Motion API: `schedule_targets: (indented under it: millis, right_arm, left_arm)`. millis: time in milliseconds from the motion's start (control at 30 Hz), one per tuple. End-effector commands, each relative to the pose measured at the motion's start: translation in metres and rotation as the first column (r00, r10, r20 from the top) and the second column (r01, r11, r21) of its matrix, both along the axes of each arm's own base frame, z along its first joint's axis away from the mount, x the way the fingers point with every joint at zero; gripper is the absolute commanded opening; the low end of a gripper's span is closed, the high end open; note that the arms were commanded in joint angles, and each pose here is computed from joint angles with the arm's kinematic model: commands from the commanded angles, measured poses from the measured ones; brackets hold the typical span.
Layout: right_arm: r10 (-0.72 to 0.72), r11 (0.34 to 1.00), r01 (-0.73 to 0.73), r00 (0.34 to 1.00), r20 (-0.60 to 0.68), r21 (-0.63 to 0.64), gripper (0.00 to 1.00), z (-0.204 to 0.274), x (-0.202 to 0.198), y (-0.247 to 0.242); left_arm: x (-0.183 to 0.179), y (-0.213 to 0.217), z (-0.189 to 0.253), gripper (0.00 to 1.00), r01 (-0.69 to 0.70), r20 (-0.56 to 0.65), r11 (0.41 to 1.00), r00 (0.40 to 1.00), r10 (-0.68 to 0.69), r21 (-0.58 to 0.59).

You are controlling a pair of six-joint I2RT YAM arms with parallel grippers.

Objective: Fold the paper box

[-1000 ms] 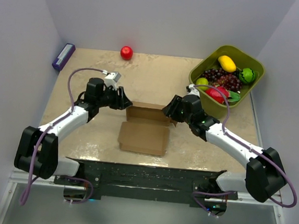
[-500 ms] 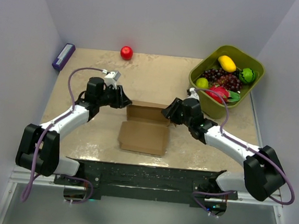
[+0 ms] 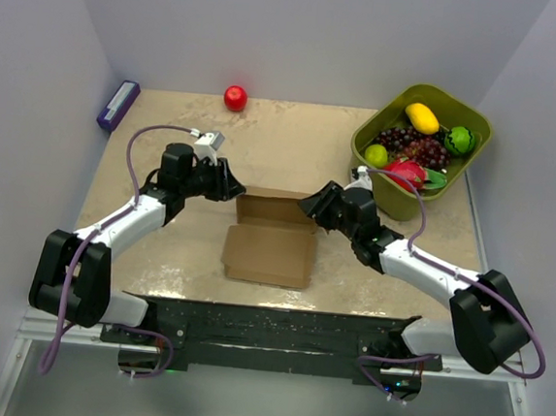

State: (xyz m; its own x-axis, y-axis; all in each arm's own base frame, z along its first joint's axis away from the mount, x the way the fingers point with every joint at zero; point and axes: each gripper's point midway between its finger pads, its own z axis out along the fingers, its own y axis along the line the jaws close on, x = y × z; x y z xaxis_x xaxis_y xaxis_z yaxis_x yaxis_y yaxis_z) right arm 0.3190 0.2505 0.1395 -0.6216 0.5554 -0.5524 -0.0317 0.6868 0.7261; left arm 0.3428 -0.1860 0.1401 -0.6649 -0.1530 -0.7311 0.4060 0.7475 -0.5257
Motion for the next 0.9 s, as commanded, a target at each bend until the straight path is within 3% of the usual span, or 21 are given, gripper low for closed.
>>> schedule_targets:
  millis: [0, 100, 200, 533, 867]
  right_arm:
    - [-0.006, 1.000, 0.003, 0.997, 0.078, 0.029, 0.54, 0.026, 0.000, -0.003]
    - [-0.023, 1.000, 0.023, 0.998, 0.054, -0.009, 0.65, 0.020, -0.009, -0.015]
    - [-0.027, 1.000, 0.028, 0.997, 0.070, -0.013, 0.68, 0.030, -0.017, -0.023]
    - [-0.088, 0.993, 0.093, 0.994, 0.067, -0.069, 0.69, 0.041, -0.001, -0.031]
    - [-0.091, 0.995, 0.089, 0.995, 0.049, 0.037, 0.68, 0.035, 0.019, -0.014]
  left_arm:
    - [0.003, 0.001, 0.008, 0.38, 0.002, 0.030, 1.000, 1.000, -0.002, -0.010]
    - [0.002, 0.002, 0.006, 0.38, -0.001, 0.025, 1.000, 1.000, 0.001, 0.002]
    - [0.000, 0.002, 0.001, 0.37, 0.004, 0.015, 1.000, 1.000, -0.004, 0.010]
    - [-0.003, 0.002, 0.001, 0.37, 0.007, 0.023, 0.999, 1.000, -0.008, 0.035]
    - [-0.005, 0.000, 0.000, 0.37, 0.014, 0.023, 0.999, 1.000, -0.015, 0.046]
